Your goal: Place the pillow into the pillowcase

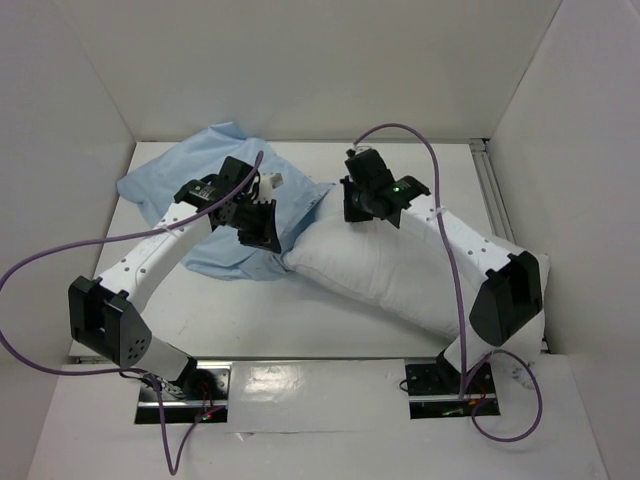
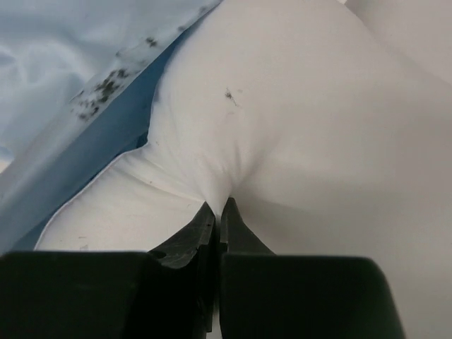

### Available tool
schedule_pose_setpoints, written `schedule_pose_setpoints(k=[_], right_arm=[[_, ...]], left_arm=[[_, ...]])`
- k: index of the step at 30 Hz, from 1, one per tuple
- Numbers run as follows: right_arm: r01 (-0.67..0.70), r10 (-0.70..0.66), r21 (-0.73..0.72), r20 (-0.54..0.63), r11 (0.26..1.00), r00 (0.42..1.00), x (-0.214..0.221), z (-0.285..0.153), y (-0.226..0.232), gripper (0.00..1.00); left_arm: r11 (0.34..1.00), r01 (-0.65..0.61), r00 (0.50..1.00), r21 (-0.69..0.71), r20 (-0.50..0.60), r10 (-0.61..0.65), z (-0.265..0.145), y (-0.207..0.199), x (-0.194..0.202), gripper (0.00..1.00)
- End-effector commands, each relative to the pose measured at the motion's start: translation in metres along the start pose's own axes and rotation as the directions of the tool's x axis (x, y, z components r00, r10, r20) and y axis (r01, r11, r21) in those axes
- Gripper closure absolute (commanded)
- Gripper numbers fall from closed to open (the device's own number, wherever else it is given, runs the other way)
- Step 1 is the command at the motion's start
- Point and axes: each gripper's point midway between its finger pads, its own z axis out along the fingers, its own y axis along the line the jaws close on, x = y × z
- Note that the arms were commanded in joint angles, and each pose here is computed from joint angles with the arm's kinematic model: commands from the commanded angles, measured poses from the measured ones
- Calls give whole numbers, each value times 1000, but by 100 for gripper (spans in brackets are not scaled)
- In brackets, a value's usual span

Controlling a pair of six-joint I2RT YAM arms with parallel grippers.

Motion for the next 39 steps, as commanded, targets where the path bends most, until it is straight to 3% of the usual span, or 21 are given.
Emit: schedule_pose_setpoints(k=[1,13,18,28,33,39], right_arm=[[-13,14,-45,28,999,1000,-26,4,4,100],[-64,63,40,31,997,998,-39,51,-7,100],[-48,47,12,71,999,996,-34,19,-12,100],[137,-143,-139,-34,981,989,41,-58,-11,100],[185,-202,-214,-61,959,977,58,-66,7,100],[186,-184,-145,28,972,982,22,-52,11,100]], left_arm=[[999,-34,999,21,3,34,-7,-8,3,100],[996,-81,996,48,54,78,-23,-24,-19,100],[999,-34,994,-5,100,34,-22,-24,-50,100],[997,77,986,-22,148,-73,-16,-7,-81,100],[997,72,984,7,163,-72,-19,-11,-90,100],[1000,29,985,-3,173,-28,-28,-8,-85,100]])
